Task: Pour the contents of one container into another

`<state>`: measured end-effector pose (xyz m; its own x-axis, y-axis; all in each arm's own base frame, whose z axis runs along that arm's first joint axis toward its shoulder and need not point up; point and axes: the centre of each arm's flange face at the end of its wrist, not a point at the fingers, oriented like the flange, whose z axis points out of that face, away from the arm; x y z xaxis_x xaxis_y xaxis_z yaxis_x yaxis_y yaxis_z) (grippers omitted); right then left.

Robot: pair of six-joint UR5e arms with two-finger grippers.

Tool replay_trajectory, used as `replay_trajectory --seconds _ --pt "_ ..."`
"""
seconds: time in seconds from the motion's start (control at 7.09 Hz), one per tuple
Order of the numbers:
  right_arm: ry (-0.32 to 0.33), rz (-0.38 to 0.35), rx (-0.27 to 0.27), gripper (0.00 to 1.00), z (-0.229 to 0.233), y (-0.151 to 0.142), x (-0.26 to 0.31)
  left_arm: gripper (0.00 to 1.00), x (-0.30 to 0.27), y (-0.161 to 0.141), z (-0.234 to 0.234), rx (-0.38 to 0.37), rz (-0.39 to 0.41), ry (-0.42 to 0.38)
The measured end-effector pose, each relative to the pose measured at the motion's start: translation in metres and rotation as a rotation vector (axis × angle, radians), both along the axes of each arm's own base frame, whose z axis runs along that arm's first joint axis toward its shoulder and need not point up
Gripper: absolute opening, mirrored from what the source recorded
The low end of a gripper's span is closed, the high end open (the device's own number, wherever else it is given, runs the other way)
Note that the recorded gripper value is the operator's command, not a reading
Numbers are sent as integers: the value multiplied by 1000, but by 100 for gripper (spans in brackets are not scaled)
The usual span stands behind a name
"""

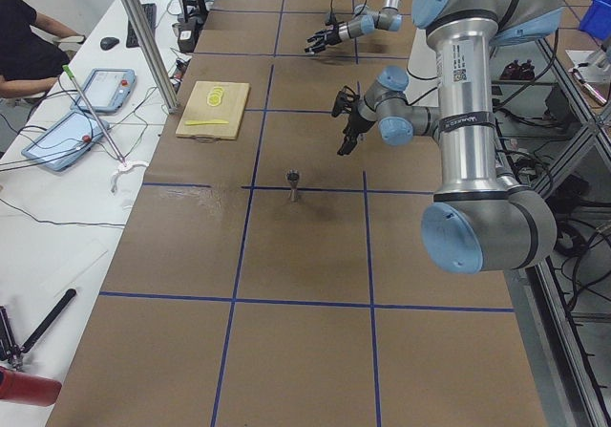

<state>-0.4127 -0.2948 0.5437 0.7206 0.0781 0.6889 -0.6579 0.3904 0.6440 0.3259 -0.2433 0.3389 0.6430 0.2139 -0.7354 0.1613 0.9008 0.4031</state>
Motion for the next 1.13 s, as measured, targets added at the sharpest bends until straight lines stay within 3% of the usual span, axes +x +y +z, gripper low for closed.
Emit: replay_trajectory --seconds 0.56,1.13 --pt "-18 -10 7 100 -11 6 1 100 -2 -2 -5 -11 11 16" --pt "-14 -75 39 100 -18 49 9 100 -6 -3 -13 -5 14 30"
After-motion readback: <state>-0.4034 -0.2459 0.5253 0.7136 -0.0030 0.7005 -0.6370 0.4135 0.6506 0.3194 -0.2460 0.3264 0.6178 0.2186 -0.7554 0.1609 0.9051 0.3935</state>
